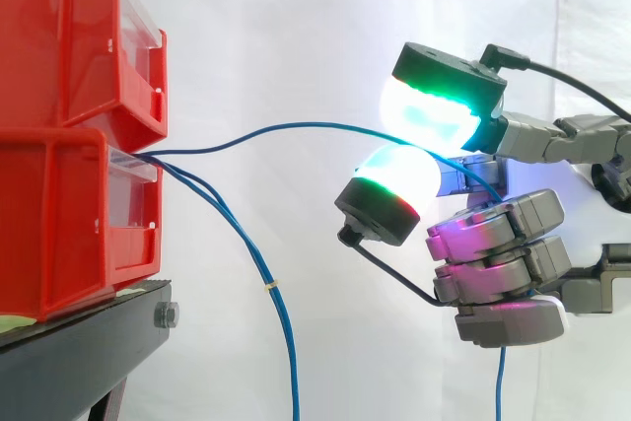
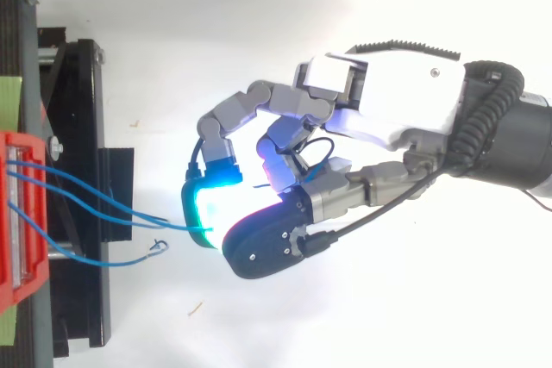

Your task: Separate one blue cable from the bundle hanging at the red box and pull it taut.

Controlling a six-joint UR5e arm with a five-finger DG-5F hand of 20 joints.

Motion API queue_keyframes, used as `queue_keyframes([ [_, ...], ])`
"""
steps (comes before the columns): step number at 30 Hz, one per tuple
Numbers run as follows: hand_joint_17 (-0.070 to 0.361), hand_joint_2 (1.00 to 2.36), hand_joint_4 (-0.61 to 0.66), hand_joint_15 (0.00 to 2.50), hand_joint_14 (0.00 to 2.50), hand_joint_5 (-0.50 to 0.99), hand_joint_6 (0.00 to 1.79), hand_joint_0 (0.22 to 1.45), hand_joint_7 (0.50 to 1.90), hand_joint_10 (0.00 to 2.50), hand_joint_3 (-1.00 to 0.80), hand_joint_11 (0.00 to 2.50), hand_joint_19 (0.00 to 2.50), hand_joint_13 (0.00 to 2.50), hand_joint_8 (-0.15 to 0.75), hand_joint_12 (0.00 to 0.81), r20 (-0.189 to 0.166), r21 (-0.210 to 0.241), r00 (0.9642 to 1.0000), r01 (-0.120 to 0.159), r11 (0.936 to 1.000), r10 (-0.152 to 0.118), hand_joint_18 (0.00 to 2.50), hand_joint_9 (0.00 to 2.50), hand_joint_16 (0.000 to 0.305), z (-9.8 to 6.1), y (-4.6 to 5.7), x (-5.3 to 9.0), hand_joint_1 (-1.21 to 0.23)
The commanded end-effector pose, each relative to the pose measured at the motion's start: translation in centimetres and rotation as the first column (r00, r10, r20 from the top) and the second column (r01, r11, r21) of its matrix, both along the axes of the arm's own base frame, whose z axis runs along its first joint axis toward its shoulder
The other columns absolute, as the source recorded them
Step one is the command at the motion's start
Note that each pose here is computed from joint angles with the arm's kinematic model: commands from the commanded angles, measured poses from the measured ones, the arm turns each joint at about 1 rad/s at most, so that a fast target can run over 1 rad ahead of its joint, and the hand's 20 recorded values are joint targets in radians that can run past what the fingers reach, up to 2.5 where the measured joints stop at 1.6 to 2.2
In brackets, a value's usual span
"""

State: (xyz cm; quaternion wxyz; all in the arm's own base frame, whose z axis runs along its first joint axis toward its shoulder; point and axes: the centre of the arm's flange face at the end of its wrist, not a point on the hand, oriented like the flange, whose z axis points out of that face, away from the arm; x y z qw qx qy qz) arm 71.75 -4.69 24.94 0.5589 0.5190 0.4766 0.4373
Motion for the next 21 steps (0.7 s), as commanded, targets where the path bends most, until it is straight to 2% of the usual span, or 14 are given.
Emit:
queue_keyframes([
  [1, 0.07, 1.01, -0.23, 1.36, 1.99, -0.16, 0.93, 0.73, 1.35, 1.29, -0.18, 1.39, 1.44, 0.84, 0.298, 0.318, -0.001, 0.0, 1.0, 0.0, 1.0, 0.0, 1.19, 0.97, 0.031, -0.07, -0.01, -0.03, -0.83],
  [17, 0.073, 1.01, -0.23, 1.36, 1.99, -0.16, 0.93, 0.73, 1.38, 1.3, -0.18, 1.38, 1.42, 0.85, 0.303, 0.319, 0.0, 0.0, 1.0, 0.0, 1.0, 0.0, 1.2, 0.98, 0.032, 0.0, 0.0, 0.01, -0.84],
  [21, 0.076, 1.01, -0.23, 1.36, 2.0, -0.16, 0.93, 0.73, 1.4, 1.3, -0.13, 1.38, 1.43, 0.86, 0.304, 0.332, -0.001, 0.0, 1.0, 0.0, 1.0, 0.0, 1.21, 0.98, 0.034, -0.07, -0.01, -0.03, -0.84],
])
